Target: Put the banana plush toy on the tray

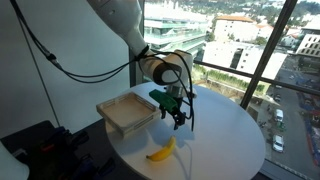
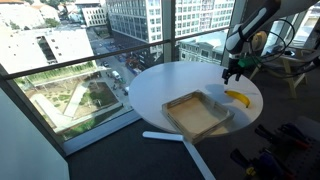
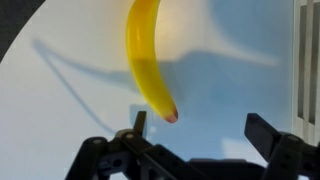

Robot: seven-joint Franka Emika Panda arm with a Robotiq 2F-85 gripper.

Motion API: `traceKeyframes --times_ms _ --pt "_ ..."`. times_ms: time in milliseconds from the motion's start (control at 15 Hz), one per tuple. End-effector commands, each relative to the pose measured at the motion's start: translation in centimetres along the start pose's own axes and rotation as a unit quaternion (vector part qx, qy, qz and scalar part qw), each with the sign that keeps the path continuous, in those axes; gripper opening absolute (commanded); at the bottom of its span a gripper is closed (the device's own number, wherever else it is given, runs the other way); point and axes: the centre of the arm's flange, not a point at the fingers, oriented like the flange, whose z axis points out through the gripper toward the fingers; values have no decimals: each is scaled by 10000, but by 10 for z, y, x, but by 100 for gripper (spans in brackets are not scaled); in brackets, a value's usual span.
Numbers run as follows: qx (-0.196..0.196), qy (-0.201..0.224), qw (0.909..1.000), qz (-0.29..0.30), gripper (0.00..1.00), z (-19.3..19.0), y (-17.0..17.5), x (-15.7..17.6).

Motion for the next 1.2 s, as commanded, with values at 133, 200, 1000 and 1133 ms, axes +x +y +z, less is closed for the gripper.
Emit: traceKeyframes --times_ms 133,200,1000,1133 --pt "13 -9 9998 183 100 -5 15 -27" --pt "-19 13 9998 182 100 -6 16 -32" --pt "-261 359 9989 178 100 -10 25 -60" --pt "-279 374 9988 171 100 -5 25 -62"
